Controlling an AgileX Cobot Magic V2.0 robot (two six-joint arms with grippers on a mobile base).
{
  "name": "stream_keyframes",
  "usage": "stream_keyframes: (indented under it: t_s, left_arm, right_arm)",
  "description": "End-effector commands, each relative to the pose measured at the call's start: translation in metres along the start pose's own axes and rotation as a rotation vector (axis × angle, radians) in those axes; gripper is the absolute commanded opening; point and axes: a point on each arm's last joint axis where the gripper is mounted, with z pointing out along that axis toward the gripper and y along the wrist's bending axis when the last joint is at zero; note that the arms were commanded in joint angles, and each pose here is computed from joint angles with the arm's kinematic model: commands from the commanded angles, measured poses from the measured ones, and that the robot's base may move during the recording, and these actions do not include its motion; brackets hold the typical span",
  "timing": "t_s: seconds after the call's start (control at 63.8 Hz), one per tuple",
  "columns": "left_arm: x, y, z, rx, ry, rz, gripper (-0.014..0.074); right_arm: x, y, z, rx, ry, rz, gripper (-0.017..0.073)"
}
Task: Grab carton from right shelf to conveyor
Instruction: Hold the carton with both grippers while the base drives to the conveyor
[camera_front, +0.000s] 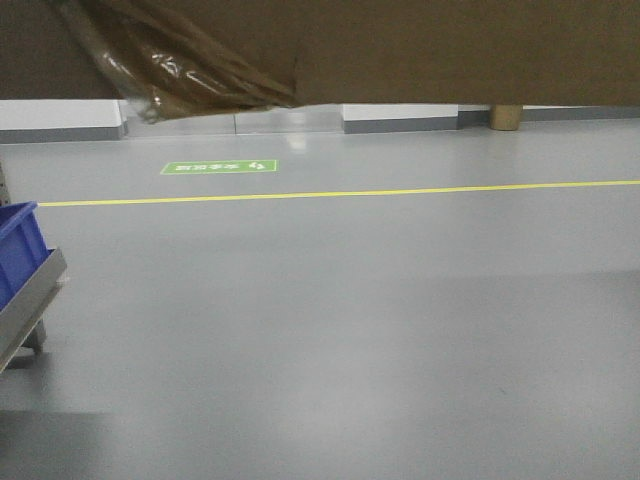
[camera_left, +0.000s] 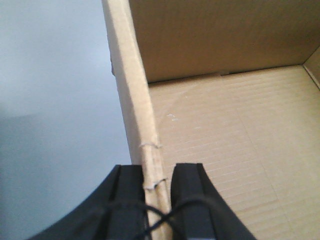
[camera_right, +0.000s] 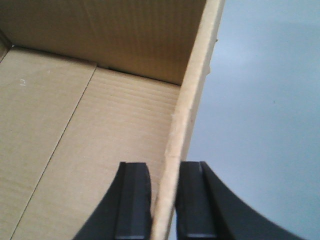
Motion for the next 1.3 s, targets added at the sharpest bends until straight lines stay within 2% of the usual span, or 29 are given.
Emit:
stream_keyframes:
  t_s: [0.0,1.286]
  left_arm:
    - [-0.0029,-0.0014,-0.0079,0.026,-0.049,0.009,-0.0017]
    - [-0.003,-0.0011,-0.0079,0.022,-0.051,0.01,-0.0017]
  right_arm:
    - [-0.0036,-0.0013,-0.0044,0.008,-0.051,-0.021,-0.0069]
    - [-0.0036,-0.0013,-0.0044,0.008,-0.051,-0.021,-0.0069]
